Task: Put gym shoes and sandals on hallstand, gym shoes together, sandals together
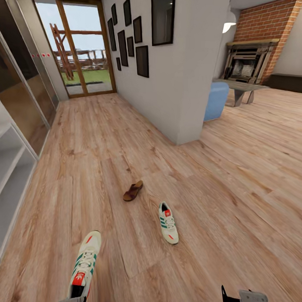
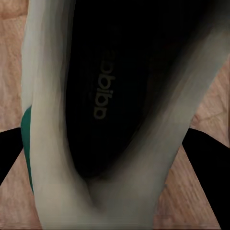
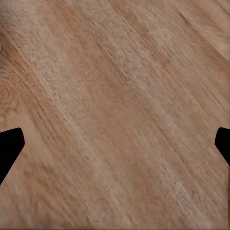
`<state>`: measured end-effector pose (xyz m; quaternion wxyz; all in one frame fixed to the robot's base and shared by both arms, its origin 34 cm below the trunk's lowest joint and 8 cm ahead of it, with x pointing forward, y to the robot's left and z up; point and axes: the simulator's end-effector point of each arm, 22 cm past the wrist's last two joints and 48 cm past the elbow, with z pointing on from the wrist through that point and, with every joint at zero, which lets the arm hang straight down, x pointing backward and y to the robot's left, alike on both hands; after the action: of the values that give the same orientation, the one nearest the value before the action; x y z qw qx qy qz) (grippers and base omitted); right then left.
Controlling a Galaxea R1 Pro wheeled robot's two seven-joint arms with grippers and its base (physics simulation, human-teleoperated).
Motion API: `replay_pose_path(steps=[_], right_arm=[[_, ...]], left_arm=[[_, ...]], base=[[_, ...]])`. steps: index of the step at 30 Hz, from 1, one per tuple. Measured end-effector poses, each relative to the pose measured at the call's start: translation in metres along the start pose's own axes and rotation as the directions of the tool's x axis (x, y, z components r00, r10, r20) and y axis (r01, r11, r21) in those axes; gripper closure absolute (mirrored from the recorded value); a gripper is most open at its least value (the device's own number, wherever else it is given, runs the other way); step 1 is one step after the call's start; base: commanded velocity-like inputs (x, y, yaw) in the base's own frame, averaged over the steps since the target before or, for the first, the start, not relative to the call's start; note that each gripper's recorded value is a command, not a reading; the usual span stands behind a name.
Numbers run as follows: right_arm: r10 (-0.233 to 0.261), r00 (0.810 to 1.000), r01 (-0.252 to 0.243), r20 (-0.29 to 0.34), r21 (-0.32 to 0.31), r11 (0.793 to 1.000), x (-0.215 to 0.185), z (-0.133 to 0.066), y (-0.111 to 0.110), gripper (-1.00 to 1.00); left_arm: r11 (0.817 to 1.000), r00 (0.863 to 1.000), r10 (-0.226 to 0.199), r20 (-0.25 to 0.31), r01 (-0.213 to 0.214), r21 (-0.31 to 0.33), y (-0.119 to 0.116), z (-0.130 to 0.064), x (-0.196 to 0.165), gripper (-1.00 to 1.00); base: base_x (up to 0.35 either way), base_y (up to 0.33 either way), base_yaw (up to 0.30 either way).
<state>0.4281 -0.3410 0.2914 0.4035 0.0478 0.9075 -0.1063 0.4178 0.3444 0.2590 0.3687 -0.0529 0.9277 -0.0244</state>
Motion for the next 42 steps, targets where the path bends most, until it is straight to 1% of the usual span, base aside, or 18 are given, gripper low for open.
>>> replay_pose_path(steps=[6,9,42], right_arm=[[0.001,1.000,-0.001,0.006,0.000,1.000,-0.003,0.000,0.000,-1.00],[0.002,1.000,-0.002,0.008,0.000,1.000,-0.004,0.000,0.000,-1.00],[0.009,0.999,-0.009,0.036,0.001,1.000,-0.016,-0.001,0.000,-1.00]], left_arm=[[1.000,1.000,-0.001,0.006,0.001,-0.001,0.000,0.000,-0.003,1.00],[1.000,1.000,-0.001,0.007,0.001,-0.001,0.000,0.000,-0.003,1.00],[1.000,0.999,-0.004,0.038,0.004,0.003,-0.002,-0.001,-0.017,1.00]], base=[[-0.071,-0.246,0.242],[-0.008,-0.094,0.240],[-0.002,-0.003,0.237]])
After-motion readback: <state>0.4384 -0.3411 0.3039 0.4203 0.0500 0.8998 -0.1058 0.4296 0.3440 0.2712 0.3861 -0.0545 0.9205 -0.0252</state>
